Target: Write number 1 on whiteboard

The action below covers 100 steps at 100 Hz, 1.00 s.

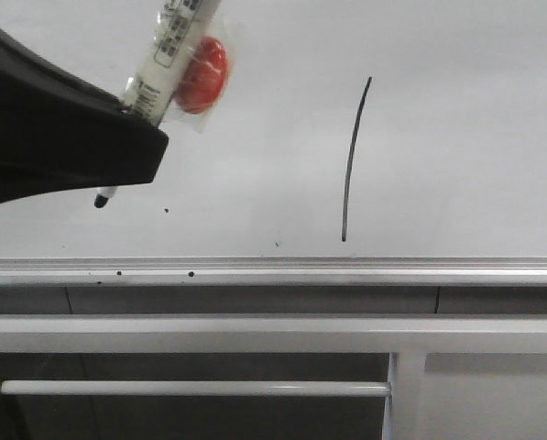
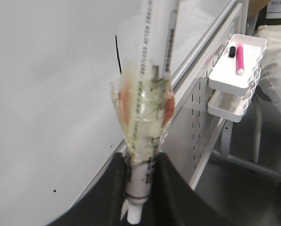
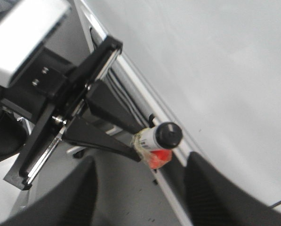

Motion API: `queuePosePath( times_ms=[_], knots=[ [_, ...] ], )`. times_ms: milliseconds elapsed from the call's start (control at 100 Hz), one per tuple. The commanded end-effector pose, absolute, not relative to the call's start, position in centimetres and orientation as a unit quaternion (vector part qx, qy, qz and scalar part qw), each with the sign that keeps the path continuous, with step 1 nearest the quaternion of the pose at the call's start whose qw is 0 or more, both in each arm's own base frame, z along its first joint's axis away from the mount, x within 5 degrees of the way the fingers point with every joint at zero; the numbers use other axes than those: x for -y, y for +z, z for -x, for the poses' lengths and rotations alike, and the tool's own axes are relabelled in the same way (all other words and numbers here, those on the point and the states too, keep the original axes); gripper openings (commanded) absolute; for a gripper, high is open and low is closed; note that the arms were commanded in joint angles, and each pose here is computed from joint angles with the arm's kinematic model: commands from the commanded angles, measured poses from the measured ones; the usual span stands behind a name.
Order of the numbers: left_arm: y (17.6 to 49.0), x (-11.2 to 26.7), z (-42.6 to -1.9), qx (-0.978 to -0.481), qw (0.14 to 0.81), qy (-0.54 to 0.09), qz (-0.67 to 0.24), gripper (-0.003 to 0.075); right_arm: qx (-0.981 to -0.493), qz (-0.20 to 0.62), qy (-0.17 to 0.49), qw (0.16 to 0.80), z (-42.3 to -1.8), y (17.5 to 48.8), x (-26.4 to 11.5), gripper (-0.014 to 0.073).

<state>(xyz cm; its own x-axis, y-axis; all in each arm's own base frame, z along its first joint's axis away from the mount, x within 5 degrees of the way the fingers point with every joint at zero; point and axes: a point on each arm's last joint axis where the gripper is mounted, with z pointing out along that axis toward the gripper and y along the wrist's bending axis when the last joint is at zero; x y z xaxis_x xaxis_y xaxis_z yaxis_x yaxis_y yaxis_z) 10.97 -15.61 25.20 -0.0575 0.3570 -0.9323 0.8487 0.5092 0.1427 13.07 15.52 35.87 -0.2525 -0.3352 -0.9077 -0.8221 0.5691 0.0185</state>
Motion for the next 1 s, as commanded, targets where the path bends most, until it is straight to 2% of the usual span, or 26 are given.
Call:
queuePosePath(
  times_ms=[0, 110, 360, 530, 680, 810, 990],
  knots=[
    [26.4, 15.8, -11.0, -0.669, 0.566, -0.284, -0.389, -0.002, -0.705, 0.378, 0.254, 0.544, -12.3, 38.7, -14.3, 0.0216],
    [25.8, 15.4, -10.8, -0.67, 0.576, -0.315, -0.347, -0.002, -0.692, 0.391, 0.24, 0.558, -11.1, 39.5, -13.0, -0.0071],
    [23.7, 13.6, -10.7, -0.682, 0.594, -0.352, -0.24, -0.002, -0.692, 0.411, 0.206, 0.557, -9.6, 39.7, -11.1, -0.006],
    [23.2, 12.9, -11.0, -0.689, 0.609, -0.325, -0.22, -0.002, -0.716, 0.362, 0.169, 0.572, -10.1, 39.7, -9.8, -0.006],
    [23.1, 12.5, -11.4, -0.698, 0.619, -0.301, -0.199, -0.002, -0.733, 0.332, 0.119, 0.582, -10.4, 38.1, -8.5, -0.006],
    [23.0, 12.2, -11.6, -0.698, 0.627, -0.293, -0.187, -0.002, -0.749, 0.287, 0.11, 0.587, -10.1, 36.5, -7.3, -0.006],
    [22.1, 12.6, -11.9, -0.711, 0.615, -0.28, -0.195, -0.002, -0.744, 0.263, 0.087, 0.608, -9.2, 34.6, -5.5, -0.006]
  ],
)
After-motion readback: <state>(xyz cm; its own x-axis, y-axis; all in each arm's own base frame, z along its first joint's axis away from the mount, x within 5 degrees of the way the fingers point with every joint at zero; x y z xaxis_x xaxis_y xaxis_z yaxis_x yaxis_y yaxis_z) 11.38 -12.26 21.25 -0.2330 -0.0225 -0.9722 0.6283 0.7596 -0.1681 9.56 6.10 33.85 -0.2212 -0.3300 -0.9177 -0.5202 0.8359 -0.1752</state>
